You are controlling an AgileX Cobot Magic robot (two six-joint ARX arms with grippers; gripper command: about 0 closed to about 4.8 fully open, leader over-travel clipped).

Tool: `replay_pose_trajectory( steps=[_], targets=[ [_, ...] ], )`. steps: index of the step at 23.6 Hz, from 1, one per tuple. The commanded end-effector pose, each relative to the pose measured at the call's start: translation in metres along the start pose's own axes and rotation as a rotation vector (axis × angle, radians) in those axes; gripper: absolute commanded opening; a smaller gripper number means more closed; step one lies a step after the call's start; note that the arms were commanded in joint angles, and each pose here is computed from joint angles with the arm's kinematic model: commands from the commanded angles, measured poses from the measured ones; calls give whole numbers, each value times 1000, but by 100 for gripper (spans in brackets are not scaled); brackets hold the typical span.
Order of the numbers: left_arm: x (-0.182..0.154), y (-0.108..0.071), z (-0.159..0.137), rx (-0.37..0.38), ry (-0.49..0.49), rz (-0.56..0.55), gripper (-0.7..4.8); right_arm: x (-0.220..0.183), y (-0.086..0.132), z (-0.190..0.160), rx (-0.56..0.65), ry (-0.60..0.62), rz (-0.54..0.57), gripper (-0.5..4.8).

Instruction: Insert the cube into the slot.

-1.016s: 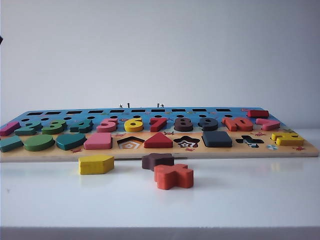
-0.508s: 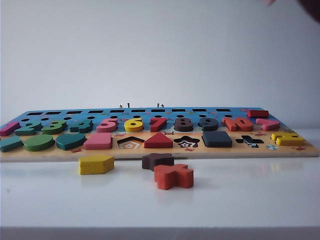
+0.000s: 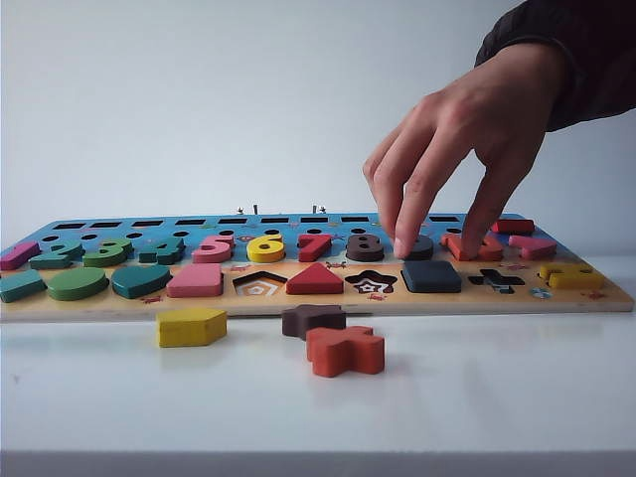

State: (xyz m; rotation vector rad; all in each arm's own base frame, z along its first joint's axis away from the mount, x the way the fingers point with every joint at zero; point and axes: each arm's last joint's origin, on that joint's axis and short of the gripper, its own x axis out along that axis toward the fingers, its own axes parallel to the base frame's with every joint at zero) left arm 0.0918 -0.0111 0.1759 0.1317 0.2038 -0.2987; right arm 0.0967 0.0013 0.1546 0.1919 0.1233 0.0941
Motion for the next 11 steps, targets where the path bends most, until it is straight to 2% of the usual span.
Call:
replay_pose_trajectory(
  steps=[1,11],
  targets=[
    [0,0,-5,-1,-23,7,17,0,0,-1,1,15,-2,144],
    [4,-2,-19,-2,-16,5,17,0,0,-2,1,17,-2,144]
  ],
)
